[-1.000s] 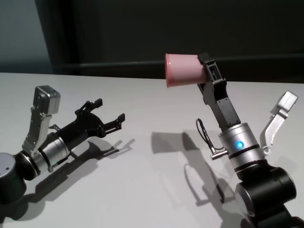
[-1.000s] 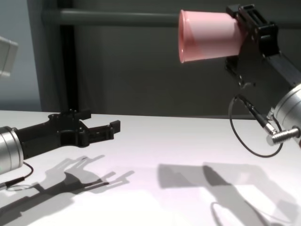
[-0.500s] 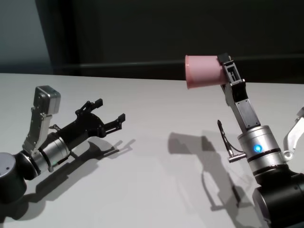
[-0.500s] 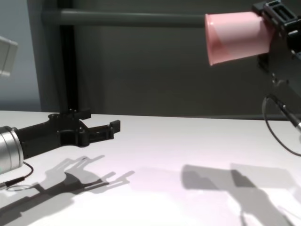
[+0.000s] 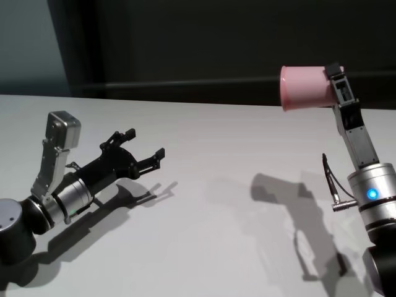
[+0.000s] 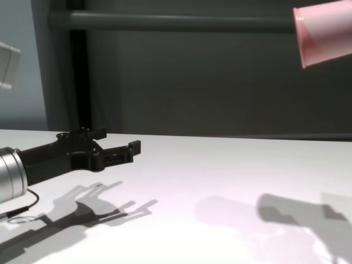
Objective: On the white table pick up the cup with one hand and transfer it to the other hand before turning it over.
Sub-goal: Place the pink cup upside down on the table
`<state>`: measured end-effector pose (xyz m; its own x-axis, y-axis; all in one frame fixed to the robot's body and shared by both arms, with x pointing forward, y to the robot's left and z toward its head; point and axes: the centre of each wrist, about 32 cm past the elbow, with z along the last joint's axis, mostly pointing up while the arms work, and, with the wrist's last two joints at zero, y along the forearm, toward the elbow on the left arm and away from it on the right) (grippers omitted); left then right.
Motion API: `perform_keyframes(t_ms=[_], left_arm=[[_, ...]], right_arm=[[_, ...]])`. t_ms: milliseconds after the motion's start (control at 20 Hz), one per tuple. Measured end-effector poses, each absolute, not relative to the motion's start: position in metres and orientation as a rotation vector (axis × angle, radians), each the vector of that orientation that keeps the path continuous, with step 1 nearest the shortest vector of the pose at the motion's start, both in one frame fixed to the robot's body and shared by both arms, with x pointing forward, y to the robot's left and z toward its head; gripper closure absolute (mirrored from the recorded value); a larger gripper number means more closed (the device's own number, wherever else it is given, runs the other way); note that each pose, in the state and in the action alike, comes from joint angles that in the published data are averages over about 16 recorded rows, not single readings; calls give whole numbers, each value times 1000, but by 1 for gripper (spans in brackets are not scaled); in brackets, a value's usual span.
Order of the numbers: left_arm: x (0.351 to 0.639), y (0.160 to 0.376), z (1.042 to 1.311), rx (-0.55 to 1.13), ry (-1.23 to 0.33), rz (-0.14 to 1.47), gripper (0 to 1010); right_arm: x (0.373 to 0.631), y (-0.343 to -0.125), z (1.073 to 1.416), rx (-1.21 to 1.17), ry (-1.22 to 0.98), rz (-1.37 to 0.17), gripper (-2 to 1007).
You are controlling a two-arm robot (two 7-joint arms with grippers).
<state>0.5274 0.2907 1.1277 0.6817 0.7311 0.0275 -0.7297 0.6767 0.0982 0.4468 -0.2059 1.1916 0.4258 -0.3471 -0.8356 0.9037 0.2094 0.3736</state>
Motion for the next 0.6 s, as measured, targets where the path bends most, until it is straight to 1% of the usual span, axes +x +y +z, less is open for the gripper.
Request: perform_keyframes(t_ms=[300,600], left_arm=[[527,291,1128,104,14,821,9],[527,291,1128,104,14,821,9]], right_arm=[[441,-215,1208,921,595,-1065,269],[445,-211,1222,793,535,-1109,269]])
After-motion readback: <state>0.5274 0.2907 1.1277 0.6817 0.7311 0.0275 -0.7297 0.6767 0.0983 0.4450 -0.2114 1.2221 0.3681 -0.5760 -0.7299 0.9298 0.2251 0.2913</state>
